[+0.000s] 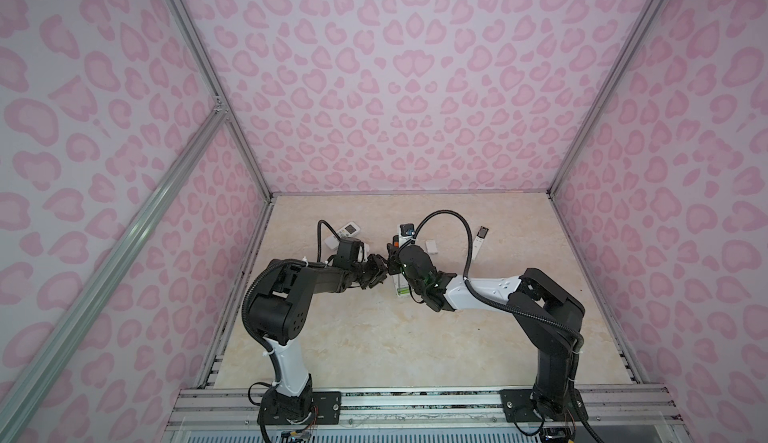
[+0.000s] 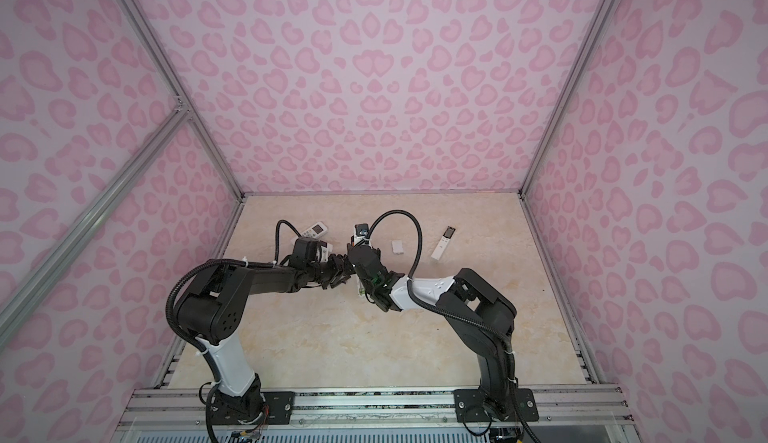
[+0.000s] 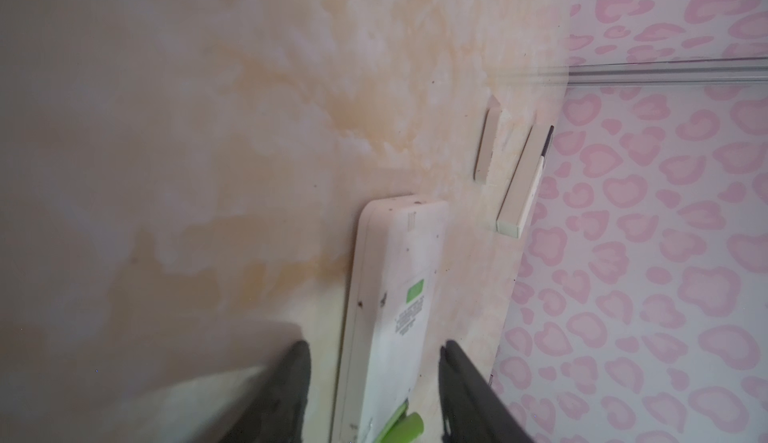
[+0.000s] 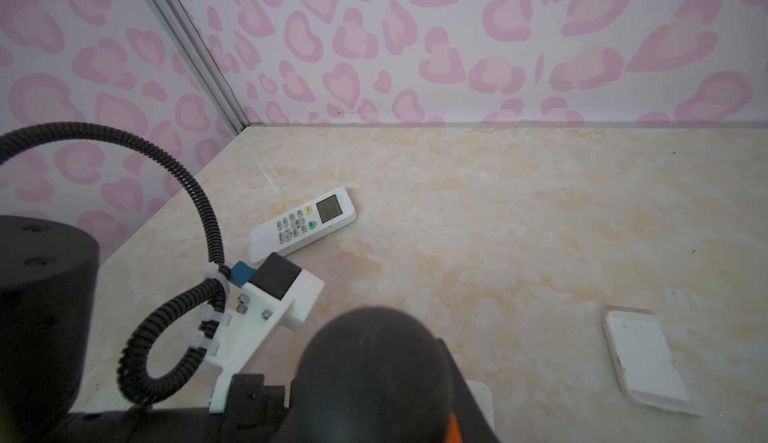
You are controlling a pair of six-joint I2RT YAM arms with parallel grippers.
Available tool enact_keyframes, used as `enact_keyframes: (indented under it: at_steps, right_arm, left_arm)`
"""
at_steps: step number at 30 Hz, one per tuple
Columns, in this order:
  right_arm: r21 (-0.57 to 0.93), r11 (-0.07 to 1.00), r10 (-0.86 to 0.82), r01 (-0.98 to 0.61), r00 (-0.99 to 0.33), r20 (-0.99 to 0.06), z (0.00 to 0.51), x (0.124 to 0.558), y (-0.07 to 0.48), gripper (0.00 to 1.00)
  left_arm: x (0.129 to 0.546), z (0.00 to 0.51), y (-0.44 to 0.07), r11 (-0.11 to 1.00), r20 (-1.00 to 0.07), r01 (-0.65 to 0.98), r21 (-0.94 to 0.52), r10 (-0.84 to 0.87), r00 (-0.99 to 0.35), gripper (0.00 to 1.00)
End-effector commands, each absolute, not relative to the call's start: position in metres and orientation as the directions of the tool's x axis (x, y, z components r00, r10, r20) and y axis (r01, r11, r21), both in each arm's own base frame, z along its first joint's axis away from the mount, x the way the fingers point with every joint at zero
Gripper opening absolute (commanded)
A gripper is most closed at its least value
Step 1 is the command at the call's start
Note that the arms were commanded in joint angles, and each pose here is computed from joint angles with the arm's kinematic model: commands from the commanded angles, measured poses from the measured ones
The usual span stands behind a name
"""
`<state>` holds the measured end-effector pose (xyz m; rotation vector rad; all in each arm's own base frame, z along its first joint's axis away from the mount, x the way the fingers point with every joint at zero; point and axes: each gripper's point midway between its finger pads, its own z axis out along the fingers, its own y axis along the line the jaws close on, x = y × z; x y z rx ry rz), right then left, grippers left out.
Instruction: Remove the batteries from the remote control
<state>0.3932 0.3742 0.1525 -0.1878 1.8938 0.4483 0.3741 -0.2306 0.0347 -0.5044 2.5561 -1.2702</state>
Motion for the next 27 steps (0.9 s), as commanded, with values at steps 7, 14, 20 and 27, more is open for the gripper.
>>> enact_keyframes:
  at_steps: [7, 14, 20, 27]
  right_arm:
    - [0.088, 0.941, -0.026, -0.328, -0.327, -0.945, 0.152, 0.392, 0.366, 0.0]
    - [0.062, 0.945, -0.043, -0.321, -0.311, -0.949, 0.158, 0.389, 0.36, 0.0]
    - [0.038, 0.949, -0.059, -0.313, -0.294, -0.954, 0.165, 0.39, 0.357, 0.0]
    - [0.043, 0.952, -0.05, -0.304, -0.29, -0.956, 0.169, 0.388, 0.35, 0.0]
  left_arm:
    - [0.373, 0.017, -0.228, 0.597, -0.055, -0.208, -0.775, -0.392, -0.918, 0.53]
    - [0.372, 0.014, -0.228, 0.602, -0.052, -0.21, -0.77, -0.388, -0.92, 0.53]
    - [0.373, 0.016, -0.228, 0.605, -0.059, -0.204, -0.77, -0.386, -0.921, 0.53]
    - [0.373, 0.019, -0.228, 0.605, -0.064, -0.197, -0.771, -0.382, -0.922, 0.52]
